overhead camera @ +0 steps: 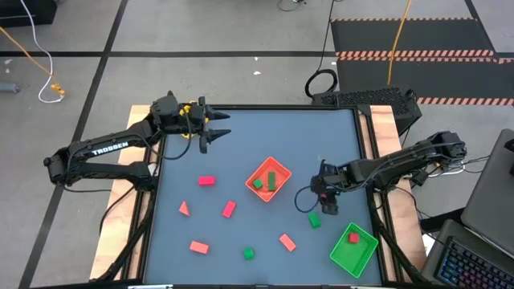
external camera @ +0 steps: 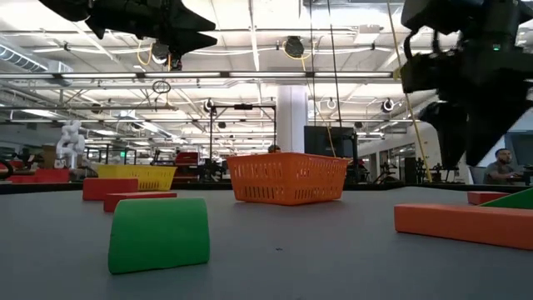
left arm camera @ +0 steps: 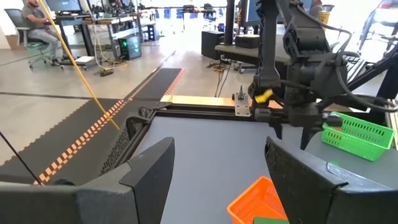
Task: Sort & place blocks by color
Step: Put the red block into the green bin
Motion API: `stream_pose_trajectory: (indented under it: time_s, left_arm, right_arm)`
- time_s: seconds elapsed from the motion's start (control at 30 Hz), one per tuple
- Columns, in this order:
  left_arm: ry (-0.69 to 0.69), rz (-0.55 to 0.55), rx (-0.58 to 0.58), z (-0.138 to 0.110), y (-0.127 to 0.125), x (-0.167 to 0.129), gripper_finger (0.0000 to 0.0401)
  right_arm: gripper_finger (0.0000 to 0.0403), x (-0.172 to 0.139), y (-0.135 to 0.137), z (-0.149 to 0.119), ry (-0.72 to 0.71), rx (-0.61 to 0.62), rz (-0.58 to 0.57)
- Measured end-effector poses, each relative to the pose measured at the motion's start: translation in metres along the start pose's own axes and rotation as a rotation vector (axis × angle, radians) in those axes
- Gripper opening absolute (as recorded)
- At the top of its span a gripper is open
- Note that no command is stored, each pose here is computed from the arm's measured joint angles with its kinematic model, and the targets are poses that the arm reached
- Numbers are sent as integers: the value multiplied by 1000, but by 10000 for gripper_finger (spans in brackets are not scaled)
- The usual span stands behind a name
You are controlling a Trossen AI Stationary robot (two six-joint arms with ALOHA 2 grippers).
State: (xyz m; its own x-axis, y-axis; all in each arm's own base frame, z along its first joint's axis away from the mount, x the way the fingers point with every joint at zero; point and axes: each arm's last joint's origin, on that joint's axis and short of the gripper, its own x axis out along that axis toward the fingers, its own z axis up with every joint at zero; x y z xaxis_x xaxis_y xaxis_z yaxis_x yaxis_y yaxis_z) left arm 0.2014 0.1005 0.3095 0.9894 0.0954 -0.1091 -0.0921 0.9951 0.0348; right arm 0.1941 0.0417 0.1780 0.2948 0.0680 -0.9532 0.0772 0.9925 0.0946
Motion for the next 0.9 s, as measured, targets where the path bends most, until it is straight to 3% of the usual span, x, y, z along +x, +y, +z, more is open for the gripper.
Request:
stream_pose_trajectory:
  time_s: [0.13,0.3,0.7,0.9]
  left_arm:
    - [2,0,13,0,0,0,251]
    - [17,-2,9,-2,0,0,250]
    - [19,-2,9,-2,0,0,251]
    - [20,-2,9,-2,0,0,251]
  right_arm:
    - [219,0,1,0,4,-239,23]
    - [219,0,-1,-4,39,-412,-15]
    - [219,17,-4,-9,208,-478,-43]
    - [219,31,-3,-10,300,-579,-34]
